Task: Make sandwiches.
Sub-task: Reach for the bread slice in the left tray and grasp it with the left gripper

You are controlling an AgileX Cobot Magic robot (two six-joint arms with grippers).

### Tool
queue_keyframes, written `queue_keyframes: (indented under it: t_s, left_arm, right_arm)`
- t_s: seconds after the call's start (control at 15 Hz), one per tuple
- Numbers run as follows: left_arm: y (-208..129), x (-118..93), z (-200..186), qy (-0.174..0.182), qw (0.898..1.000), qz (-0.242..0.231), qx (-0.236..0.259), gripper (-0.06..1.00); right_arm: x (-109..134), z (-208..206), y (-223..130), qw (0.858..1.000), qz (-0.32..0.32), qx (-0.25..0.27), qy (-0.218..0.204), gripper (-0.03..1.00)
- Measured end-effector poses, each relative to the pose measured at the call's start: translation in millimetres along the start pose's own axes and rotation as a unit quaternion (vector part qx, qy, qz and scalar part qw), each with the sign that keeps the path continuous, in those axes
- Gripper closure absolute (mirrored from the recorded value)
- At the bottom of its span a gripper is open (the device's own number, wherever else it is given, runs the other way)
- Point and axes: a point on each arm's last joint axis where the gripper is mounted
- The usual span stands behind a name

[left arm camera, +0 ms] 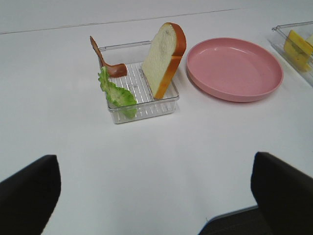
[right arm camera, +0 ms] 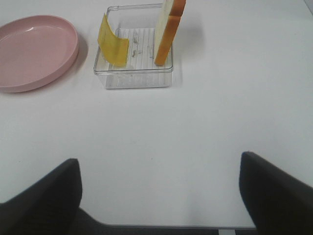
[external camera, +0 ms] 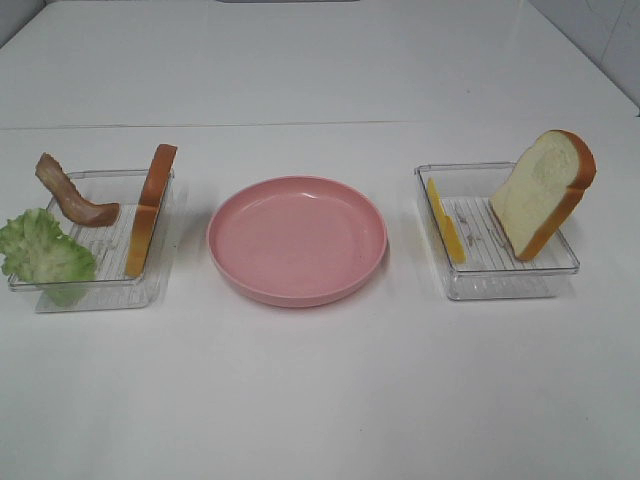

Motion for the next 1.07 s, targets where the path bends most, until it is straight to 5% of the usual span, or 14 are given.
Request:
queue_keyframes:
  t_s: [0.73, 1.07]
  left_arm:
    - [0, 0, 0, 0.0, 1.0, 0.0, 0.0, -0.03]
    - [65, -4, 5, 0.006, 0.999, -0.008, 0.048, -0.03]
  right_arm:
    - [0, 0, 0, 1.0, 0.0, 0.0, 0.0, 0.12]
    - [0, 0, 0, 1.0, 0.0, 0.0, 0.0, 0.12]
Point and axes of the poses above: a point on each arm's last joint axis where the gripper is mounted, z pointing out along that axis toward the gripper, x along the wrist's bending axis when the last joint is at zero, y = z × x, and after that the axes turned 8 degrees about -z, right-handed
